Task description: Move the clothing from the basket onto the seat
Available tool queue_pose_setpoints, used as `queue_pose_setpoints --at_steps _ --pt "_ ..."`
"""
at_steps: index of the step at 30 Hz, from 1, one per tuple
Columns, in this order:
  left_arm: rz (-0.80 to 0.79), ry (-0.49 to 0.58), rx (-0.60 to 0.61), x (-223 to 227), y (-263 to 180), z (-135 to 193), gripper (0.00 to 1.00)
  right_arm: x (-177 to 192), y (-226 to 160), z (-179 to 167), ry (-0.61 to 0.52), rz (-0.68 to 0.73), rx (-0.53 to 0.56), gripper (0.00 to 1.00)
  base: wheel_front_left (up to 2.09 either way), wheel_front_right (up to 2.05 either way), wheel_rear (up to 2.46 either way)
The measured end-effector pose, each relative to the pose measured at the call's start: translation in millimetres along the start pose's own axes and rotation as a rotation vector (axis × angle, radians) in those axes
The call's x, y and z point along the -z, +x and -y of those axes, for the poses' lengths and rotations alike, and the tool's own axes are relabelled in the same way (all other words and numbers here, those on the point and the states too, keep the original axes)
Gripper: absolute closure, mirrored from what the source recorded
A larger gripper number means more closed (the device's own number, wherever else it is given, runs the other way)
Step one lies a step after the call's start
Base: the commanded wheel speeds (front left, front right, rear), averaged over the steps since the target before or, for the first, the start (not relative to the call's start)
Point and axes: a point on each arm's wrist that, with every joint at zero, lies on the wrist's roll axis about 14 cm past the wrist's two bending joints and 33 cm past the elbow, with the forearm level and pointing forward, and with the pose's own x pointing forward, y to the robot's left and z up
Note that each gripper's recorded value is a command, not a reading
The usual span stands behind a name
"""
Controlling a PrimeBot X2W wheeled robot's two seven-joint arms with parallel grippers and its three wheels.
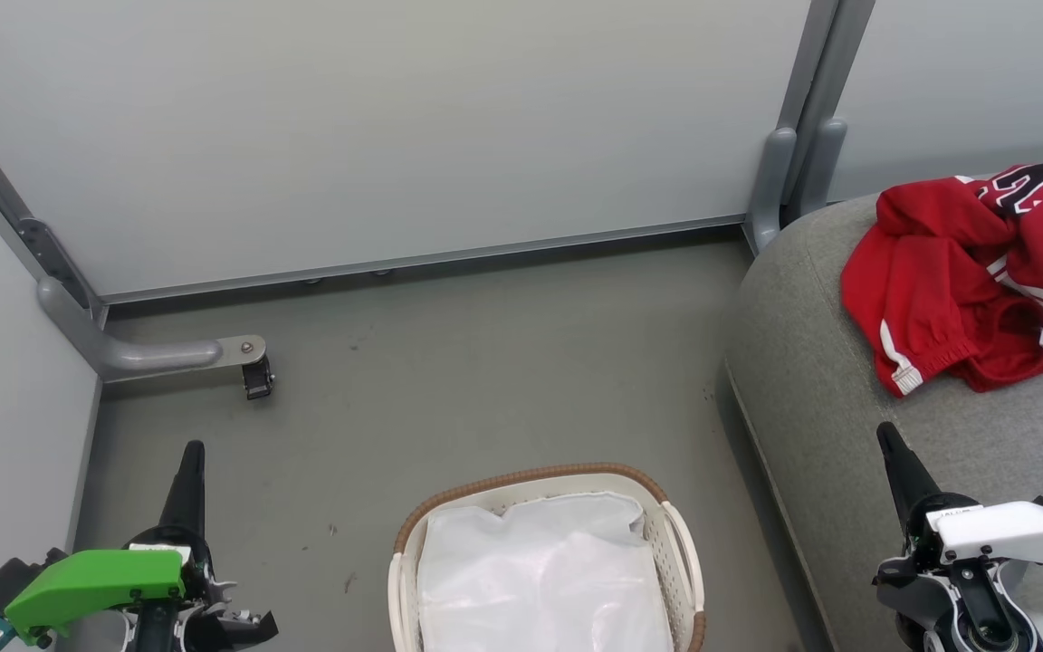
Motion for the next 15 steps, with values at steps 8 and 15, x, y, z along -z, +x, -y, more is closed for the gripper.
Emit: queue_pose_setpoints --at_steps 8,15 --pt "-0.007 -0.048 0.013 0.2 2.3 3.6 1.0 -2.7 0.1 -2.3 0.056 0.004 -0.01 1.0 0.0 0.0 0.0" --pt "-0.011 -0.089 0.029 -0.2 5.2 8.4 1.0 -4.5 0.2 -4.3 0.101 0.004 -0.019 1.0 0.0 0.0 0.0"
